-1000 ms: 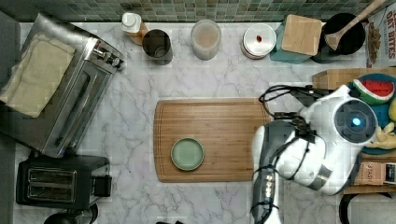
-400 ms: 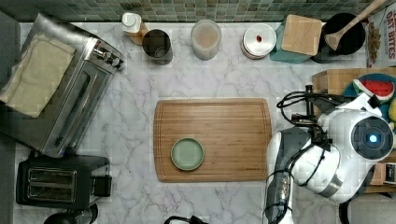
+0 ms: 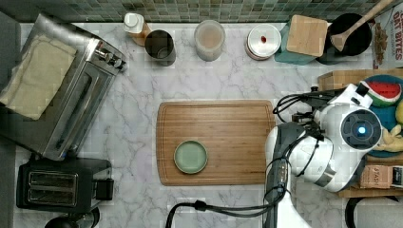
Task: Open the drawer.
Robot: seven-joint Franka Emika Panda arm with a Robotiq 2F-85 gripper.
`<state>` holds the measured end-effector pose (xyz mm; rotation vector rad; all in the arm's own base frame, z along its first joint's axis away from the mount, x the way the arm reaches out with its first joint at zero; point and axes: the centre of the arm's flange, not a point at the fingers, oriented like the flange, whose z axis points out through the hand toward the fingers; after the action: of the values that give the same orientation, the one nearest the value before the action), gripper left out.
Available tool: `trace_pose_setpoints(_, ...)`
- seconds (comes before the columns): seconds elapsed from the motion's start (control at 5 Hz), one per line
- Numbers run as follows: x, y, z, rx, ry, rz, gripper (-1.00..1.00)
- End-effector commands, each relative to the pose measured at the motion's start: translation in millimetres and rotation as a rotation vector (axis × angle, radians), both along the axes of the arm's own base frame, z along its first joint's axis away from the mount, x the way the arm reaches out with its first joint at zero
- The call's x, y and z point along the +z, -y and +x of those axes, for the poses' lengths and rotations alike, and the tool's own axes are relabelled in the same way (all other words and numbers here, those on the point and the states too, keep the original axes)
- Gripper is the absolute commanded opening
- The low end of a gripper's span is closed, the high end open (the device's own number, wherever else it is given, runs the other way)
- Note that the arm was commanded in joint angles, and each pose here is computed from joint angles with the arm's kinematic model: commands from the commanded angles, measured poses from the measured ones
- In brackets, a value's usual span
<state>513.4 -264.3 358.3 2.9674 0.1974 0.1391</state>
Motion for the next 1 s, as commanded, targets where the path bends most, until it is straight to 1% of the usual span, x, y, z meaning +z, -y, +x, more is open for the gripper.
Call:
trace_pose_setpoints(0.2,-2.8,32.9,-17.5,-0.057,-0.019,-0.097,1.00)
trace_pose_setpoints(0.4,-9.2,39.9,-22.5,-0.077,-0.034,-0.098,1.00)
trace_pose_setpoints(0.6,-19.7,42.8,-31.6,-0.083,-0.035,-0.058,1.00)
trace_pose_setpoints(0.8,-31.6,37.7,-33.5,-0.108,-0.024,-0.013,1.00)
trace_pose_setpoints(1.0,-41.3,22.9,-37.3,-0.159,0.010,-0.008,1.00)
